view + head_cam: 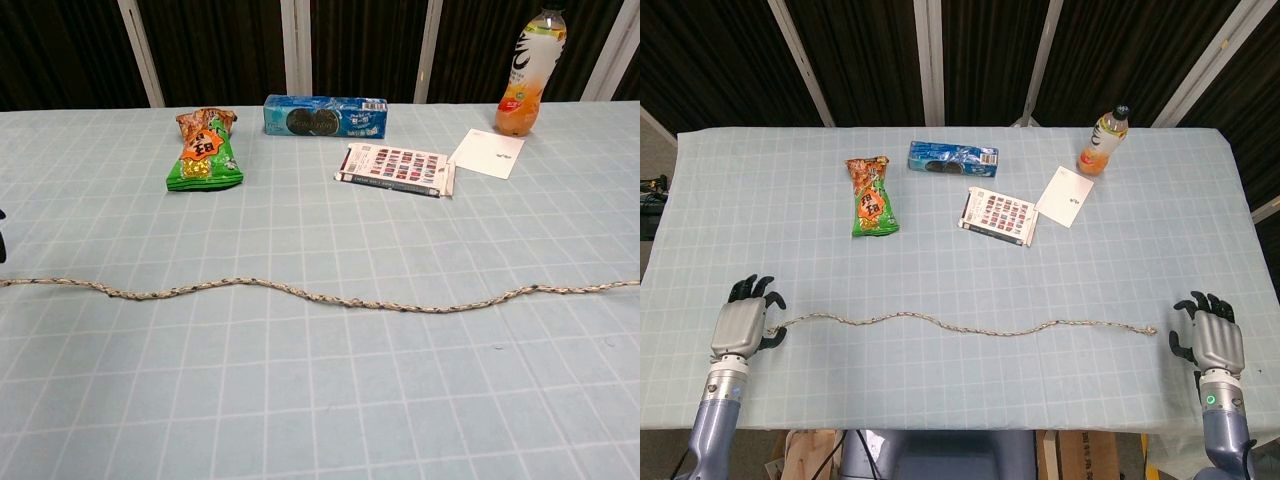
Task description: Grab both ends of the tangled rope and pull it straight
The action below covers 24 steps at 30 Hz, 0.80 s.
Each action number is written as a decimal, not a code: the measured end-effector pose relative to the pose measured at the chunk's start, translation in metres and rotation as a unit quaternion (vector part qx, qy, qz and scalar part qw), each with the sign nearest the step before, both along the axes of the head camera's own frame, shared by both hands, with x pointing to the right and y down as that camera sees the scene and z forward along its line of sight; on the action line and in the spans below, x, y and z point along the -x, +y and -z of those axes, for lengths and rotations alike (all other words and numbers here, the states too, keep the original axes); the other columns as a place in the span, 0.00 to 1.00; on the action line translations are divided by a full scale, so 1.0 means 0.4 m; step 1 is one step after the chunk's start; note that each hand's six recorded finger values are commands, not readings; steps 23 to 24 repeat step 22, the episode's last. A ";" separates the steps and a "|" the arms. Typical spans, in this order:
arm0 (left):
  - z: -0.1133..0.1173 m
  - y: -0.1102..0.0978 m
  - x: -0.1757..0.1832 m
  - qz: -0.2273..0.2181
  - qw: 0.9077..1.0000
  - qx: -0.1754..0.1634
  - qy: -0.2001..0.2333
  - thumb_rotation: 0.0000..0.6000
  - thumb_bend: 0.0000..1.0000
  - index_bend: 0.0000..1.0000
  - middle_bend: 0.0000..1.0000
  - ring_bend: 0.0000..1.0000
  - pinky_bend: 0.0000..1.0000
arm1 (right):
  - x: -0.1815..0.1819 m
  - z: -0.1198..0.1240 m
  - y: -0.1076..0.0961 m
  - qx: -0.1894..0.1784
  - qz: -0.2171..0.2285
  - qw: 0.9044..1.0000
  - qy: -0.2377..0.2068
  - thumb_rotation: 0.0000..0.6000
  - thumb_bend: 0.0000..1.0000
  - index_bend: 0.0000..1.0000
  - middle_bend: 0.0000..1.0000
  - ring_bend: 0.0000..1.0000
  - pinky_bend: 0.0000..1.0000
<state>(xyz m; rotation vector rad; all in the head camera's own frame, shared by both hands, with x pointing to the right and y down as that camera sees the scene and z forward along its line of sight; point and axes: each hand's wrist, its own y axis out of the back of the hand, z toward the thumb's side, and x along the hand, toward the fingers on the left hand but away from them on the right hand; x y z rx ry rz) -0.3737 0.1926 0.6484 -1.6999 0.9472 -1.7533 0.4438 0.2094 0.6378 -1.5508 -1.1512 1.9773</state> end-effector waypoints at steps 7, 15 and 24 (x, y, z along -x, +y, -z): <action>0.029 -0.003 0.011 0.006 1.000 -0.005 0.015 1.00 0.01 0.14 0.00 0.00 0.00 | 0.009 0.029 -0.007 -0.014 -0.002 1.000 -0.020 1.00 0.43 0.00 0.00 0.00 0.00; 0.116 -0.018 0.001 -0.003 0.995 -0.067 0.075 1.00 0.01 0.11 0.00 0.00 0.00 | 0.035 0.101 -0.022 -0.075 0.044 0.996 -0.035 1.00 0.41 0.00 0.00 0.00 0.00; 0.194 0.011 0.018 -0.046 0.989 -0.113 0.089 1.00 0.01 0.06 0.00 0.00 0.00 | 0.049 0.191 -0.006 -0.154 0.120 0.981 -0.019 1.00 0.41 0.00 0.00 0.00 0.00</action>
